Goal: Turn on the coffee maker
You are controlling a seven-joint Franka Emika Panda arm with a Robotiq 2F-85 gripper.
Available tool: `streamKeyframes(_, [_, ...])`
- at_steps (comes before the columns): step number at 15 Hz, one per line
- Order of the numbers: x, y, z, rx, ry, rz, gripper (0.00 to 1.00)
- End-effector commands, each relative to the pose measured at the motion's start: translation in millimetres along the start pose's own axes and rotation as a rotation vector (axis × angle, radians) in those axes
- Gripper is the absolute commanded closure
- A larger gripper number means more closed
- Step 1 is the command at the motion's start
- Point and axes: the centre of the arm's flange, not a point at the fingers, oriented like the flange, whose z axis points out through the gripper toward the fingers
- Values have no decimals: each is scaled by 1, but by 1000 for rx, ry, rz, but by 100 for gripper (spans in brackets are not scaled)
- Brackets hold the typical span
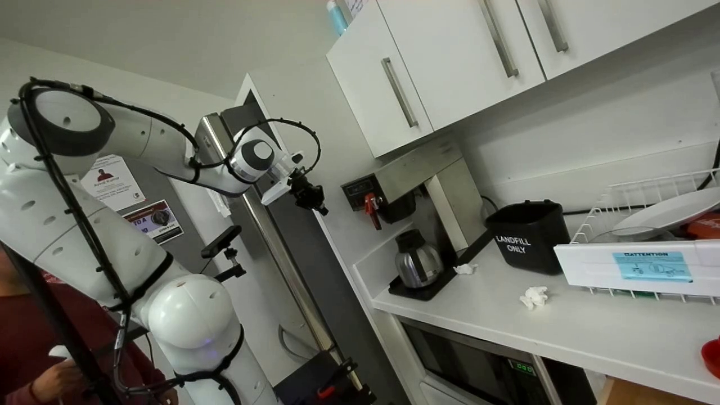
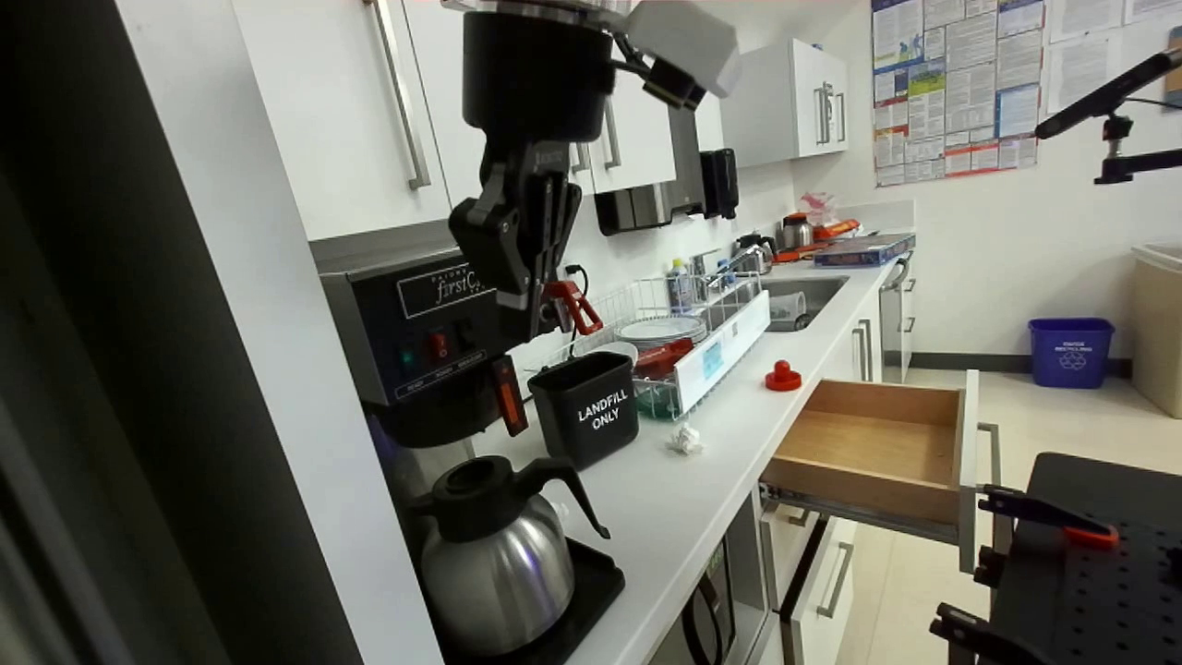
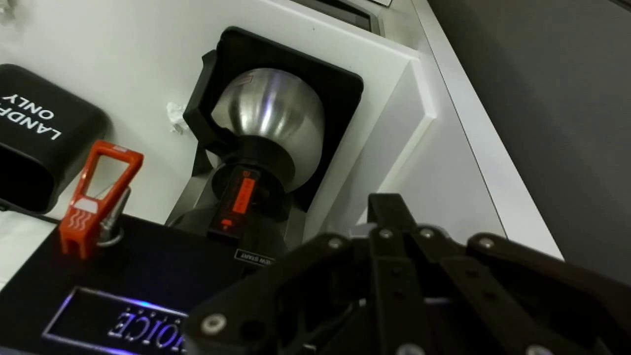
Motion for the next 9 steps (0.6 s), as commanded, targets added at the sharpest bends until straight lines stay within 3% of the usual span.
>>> streamKeyframes(1, [1,0,-1,1,3,0,99])
streamKeyframes(9, [30,5,23,-79,18,89,100])
